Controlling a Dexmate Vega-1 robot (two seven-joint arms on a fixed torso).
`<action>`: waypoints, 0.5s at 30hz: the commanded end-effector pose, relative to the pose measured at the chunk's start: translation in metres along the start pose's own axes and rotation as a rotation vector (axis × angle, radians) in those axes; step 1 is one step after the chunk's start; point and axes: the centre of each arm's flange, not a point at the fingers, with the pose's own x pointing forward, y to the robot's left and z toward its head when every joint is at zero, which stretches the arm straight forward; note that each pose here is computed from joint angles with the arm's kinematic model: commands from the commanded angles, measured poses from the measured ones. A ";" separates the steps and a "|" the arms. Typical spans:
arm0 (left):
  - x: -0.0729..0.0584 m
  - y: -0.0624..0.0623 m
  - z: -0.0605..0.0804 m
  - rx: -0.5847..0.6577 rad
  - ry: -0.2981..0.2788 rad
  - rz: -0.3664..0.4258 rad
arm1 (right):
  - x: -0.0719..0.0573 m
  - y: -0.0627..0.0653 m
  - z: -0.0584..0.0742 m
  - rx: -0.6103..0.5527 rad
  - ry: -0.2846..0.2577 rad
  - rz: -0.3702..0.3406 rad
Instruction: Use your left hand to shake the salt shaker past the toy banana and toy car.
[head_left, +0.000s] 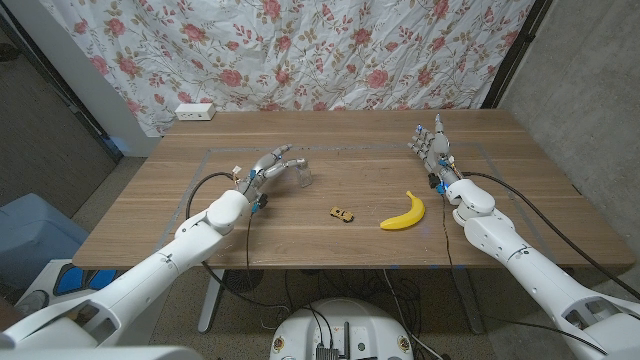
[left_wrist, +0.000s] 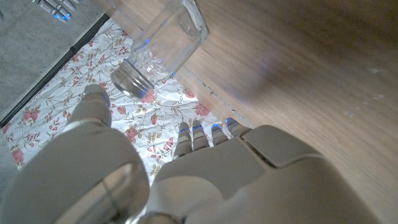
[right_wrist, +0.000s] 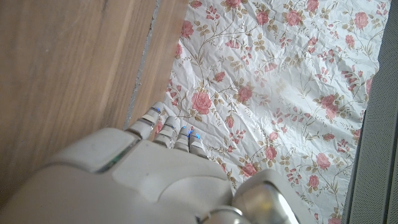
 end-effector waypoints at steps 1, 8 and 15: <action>0.003 0.007 -0.005 -0.092 -0.020 0.035 | 0.000 0.000 0.000 0.000 0.000 0.000; 0.005 0.010 -0.005 -0.131 -0.045 0.048 | 0.000 0.000 0.000 0.000 0.000 0.000; 0.008 0.011 -0.006 -0.168 -0.046 0.067 | 0.000 0.000 0.000 0.000 0.000 0.000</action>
